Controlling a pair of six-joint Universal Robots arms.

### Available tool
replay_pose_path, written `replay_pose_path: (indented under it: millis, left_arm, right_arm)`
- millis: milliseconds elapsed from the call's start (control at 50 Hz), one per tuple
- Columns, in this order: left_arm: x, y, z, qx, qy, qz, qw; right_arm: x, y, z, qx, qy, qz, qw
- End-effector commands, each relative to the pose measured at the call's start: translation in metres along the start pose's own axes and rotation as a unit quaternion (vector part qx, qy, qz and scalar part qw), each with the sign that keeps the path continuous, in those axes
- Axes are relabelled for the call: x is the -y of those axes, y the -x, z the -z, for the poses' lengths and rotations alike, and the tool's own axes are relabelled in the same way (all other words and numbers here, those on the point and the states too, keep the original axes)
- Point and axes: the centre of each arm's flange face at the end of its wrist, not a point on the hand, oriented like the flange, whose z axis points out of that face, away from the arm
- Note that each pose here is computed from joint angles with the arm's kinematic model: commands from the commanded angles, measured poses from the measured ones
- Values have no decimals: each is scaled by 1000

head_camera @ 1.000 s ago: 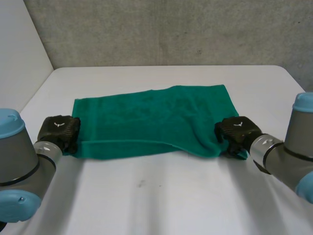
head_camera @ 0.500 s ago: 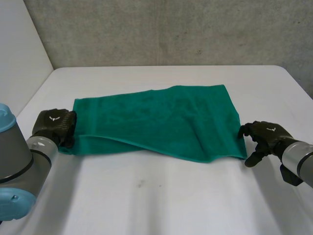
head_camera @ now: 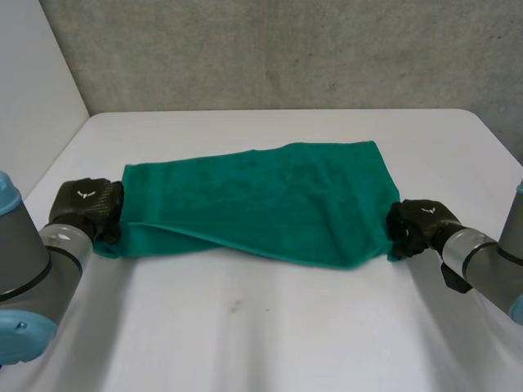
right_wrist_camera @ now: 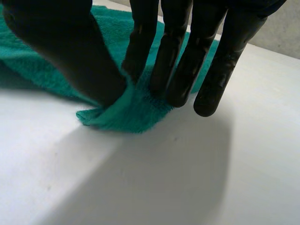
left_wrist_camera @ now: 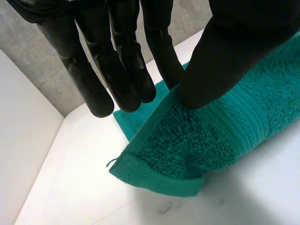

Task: Fold the towel.

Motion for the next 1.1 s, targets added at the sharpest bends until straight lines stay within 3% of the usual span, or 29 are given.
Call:
replay_pose_path:
  millis: [20,440,560,580,700,740,760,780,840,940,1020,1100]
  left_arm:
    - [4,4,1,5,-6,3,1000]
    - [3,17,-5,24,-3,9,1000]
    - [11,20,3,22,2,7,1000]
    - [14,21,6,23,1,7,1000]
    - [39,28,39,16,8,3,1000]
    - [45,29,50,13,10,1,1000]
    - [48,30,61,10,14,-1,1000]
    - [50,30,67,7,19,-1,1000]
    - [52,31,80,4,28,-4,1000]
    - [38,28,116,-24,94,-69,993]
    - [20,23,119,-39,125,-106,986]
    - [14,23,109,-35,122,-102,987]
  right_arm:
    - [7,7,-10,3,-13,4,1000]
    - [1,8,-12,-6,15,-3,1000]
    - [44,0,5,-29,-42,21,998]
    - [73,-1,24,-43,-77,47,995]
    - [108,5,61,-48,-98,116,987]
    - [123,3,99,-65,-70,204,974]
    - [123,3,100,-65,-70,204,974]
    - [122,5,119,-65,-36,257,963]
    - [120,6,125,-62,-21,274,960]
    - [84,26,158,5,95,374,923]
    - [73,30,160,25,113,390,914]
    - [59,31,149,36,120,388,913]
